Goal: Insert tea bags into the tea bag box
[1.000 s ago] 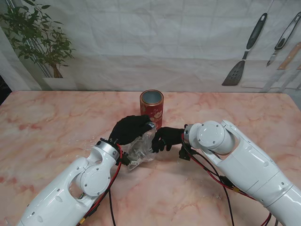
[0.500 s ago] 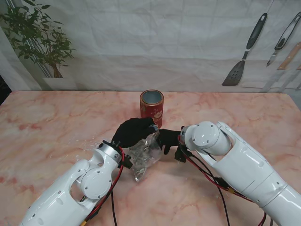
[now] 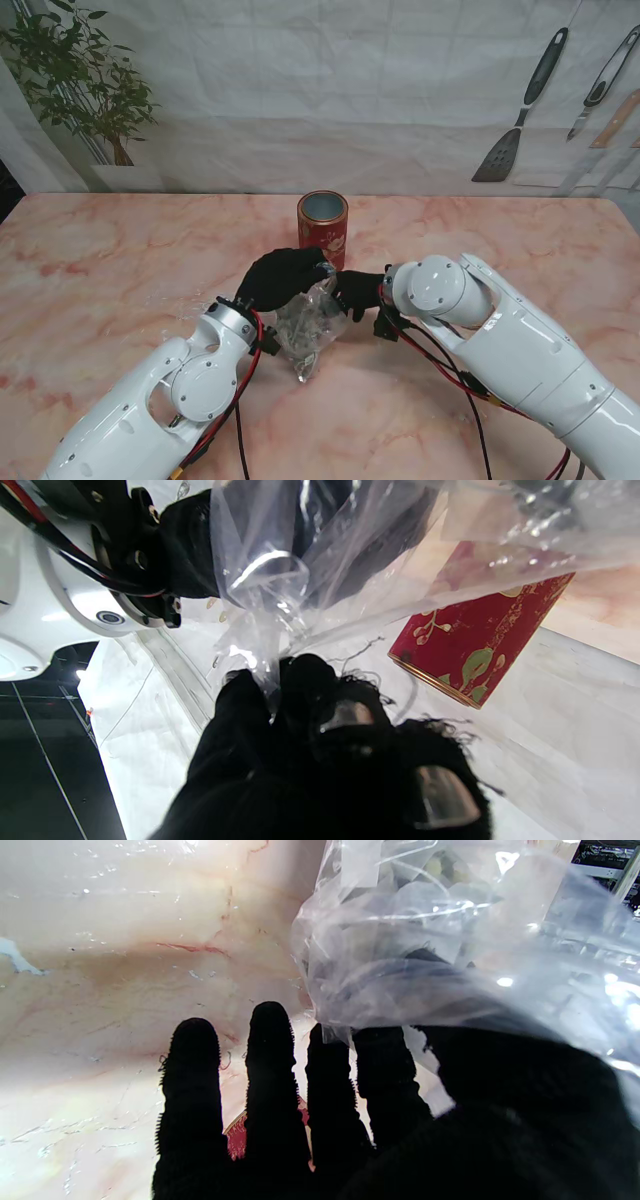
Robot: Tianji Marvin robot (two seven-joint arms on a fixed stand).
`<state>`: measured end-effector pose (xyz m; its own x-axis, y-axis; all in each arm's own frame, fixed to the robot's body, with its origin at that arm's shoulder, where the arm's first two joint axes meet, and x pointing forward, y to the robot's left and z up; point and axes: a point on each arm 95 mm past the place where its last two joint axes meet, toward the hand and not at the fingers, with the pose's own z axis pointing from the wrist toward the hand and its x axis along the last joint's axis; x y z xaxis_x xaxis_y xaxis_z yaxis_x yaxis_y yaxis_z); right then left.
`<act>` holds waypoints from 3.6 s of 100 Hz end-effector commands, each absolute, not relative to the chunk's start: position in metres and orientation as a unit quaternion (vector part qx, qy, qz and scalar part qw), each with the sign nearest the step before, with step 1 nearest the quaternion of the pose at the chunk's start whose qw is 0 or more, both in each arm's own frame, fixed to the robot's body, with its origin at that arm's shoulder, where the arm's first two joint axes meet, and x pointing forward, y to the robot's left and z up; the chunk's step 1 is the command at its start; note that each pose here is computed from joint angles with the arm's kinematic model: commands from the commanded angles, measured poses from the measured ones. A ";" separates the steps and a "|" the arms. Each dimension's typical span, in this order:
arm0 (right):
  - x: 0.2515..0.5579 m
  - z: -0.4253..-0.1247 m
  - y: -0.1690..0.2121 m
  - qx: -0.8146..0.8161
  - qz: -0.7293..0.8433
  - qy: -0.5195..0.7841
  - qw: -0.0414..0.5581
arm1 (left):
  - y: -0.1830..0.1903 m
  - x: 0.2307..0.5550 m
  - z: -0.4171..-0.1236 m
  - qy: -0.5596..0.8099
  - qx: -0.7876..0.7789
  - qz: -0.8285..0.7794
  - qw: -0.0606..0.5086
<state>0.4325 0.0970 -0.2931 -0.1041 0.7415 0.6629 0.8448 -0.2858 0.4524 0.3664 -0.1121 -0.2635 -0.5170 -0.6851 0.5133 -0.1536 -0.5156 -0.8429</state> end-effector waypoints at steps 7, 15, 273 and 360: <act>0.429 -0.294 0.095 -0.671 -0.457 -0.580 0.065 | -0.109 0.369 -0.259 0.459 -0.462 -0.736 0.185; 0.429 -0.293 0.092 -0.677 -0.471 -0.561 0.069 | -0.106 0.371 -0.260 0.461 -0.464 -0.732 0.187; 0.472 -0.190 0.056 -0.674 -0.638 -0.367 -0.061 | -0.069 0.375 -0.262 0.451 -0.499 -0.706 0.221; 0.542 -0.171 0.069 -0.734 -0.620 -0.274 -0.048 | -0.060 0.377 -0.269 0.456 -0.508 -0.698 0.216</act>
